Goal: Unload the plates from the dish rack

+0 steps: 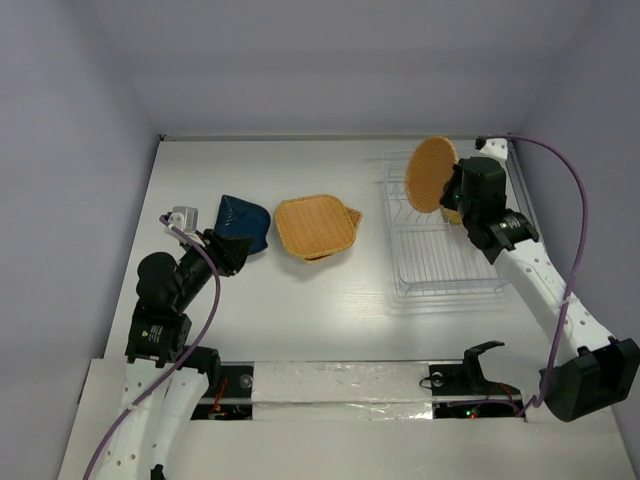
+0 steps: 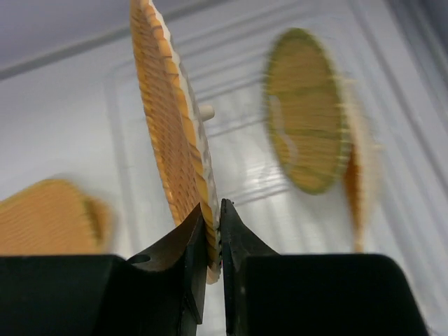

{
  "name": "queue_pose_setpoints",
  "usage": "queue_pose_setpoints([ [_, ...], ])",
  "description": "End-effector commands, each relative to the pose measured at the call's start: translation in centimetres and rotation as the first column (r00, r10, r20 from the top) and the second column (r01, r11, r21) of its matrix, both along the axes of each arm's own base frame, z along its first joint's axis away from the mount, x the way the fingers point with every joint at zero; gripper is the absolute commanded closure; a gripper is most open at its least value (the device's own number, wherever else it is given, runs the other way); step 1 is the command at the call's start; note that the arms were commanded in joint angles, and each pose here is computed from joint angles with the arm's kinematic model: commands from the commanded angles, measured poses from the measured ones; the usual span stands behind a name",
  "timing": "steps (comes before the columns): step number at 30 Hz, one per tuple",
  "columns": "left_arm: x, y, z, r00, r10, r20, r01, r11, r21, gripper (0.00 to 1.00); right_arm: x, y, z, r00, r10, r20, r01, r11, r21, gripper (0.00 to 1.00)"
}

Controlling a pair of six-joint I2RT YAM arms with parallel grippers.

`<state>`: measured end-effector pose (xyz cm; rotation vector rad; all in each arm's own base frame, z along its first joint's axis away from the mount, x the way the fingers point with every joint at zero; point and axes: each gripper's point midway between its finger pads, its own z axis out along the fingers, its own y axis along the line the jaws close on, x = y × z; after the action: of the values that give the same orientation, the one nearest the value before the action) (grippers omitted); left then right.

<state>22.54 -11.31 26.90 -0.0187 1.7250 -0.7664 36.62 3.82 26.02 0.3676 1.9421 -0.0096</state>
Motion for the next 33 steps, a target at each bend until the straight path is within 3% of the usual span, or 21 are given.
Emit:
queue_pose_setpoints([
  [1, 0.3, -0.4, 0.7, 0.999, -0.016, 0.037, 0.017, 1.0, -0.011, 0.69, 0.7, 5.1, 6.6, 0.969, 0.127, 0.213, -0.16, 0.976, 0.145, 1.0],
  [5, 0.2, -0.4, 0.8, 0.999, -0.016, 0.038, 0.017, 1.0, -0.011, 0.69, 0.3, 8.4, 7.1, 0.935, 0.23, 0.269, -0.292, 0.931, 0.218, 1.0],
  [10, 0.2, -0.3, 0.8, 0.999, -0.015, 0.04, 0.015, 1.0, -0.011, 0.69, -0.1, 16.1, 5.5, 0.83, 0.437, 0.347, -0.551, 0.737, 0.391, 1.0],
  [18, 0.3, -0.2, 0.8, 0.999, -0.009, 0.04, 0.009, 1.0, -0.011, 0.69, 0.6, 25.0, -0.3, 0.79, 0.549, 0.272, -0.587, 0.55, 0.594, 1.0],
  [23, 0.3, -0.2, 0.8, 0.999, -0.009, 0.038, 0.009, 1.0, -0.011, 0.69, 0.6, 29.2, -3.3, 0.768, 0.6, 0.224, -0.58, 0.502, 0.642, 1.0],
  [33, 0.3, -0.2, 0.8, 0.999, -0.009, 0.038, 0.009, 1.0, -0.011, 0.69, 0.8, 29.6, -7.4, 0.8, 0.575, 0.17, -0.512, 0.507, 0.694, 0.91],
])
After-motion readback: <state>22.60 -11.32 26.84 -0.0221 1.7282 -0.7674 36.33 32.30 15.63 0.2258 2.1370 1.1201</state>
